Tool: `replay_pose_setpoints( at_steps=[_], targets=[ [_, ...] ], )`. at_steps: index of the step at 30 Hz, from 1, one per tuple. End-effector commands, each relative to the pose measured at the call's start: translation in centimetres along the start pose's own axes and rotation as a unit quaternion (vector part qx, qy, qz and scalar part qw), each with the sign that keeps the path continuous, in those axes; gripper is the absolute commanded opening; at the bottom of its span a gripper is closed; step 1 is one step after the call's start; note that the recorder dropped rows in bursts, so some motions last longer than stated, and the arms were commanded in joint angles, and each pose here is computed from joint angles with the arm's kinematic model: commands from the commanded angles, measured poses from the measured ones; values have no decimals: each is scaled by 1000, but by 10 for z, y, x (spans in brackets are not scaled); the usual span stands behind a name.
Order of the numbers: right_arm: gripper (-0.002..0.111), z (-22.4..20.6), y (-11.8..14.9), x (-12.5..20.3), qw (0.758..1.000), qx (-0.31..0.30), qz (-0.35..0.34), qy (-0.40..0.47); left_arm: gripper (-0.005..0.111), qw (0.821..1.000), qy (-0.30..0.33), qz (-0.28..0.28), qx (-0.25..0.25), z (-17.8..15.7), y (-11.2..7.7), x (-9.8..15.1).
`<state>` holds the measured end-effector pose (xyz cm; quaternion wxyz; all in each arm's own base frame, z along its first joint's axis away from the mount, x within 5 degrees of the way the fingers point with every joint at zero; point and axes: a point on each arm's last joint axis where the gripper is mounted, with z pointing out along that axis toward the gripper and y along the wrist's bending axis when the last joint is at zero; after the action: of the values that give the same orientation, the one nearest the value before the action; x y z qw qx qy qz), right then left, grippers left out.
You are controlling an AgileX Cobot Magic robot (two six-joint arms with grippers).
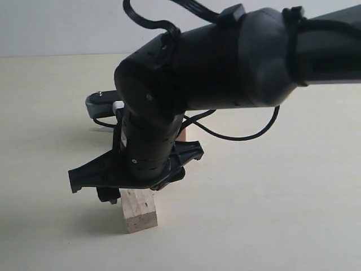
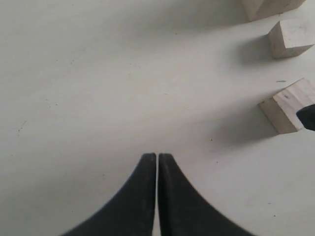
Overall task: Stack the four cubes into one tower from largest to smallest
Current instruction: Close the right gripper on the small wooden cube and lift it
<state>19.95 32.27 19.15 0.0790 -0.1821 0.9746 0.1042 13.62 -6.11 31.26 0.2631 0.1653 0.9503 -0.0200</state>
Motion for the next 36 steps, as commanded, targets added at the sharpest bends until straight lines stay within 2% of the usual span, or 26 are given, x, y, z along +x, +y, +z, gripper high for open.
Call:
replay_pose_setpoints(
  at_steps=[1,18,22,25,27,28,29,30,32,36],
  targets=[
    [66,16,0,-2,1000,11,-3,4,4,1000,-5,-1,6,0,-1,0],
    [65,40,-1,-6,1000,20,-12,-3,4,1000,1,5,19,0,-3,1],
    [60,45,-3,-4,1000,28,-10,6,4,1000,2,5,19,0,-3,1],
    [51,48,-4,-2,999,36,-9,17,4,1000,4,5,19,0,-3,2],
    [40,48,-5,-1,999,39,-9,23,4,1000,4,4,19,0,-3,2],
    [29,46,-4,-1,999,38,-9,22,4,1000,4,4,19,0,-3,2],
    [24,44,-4,-2,999,36,-10,20,4,1000,4,4,19,0,-3,2],
    [12,34,-3,-3,999,27,-13,11,4,1000,4,4,19,0,-3,2],
    [0,11,-1,-4,1000,14,-16,-8,4,1000,5,4,19,0,-3,2],
    [0,-53,-6,-5,997,8,-35,-75,4,1000,5,4,20,0,-3,2]
  ],
)
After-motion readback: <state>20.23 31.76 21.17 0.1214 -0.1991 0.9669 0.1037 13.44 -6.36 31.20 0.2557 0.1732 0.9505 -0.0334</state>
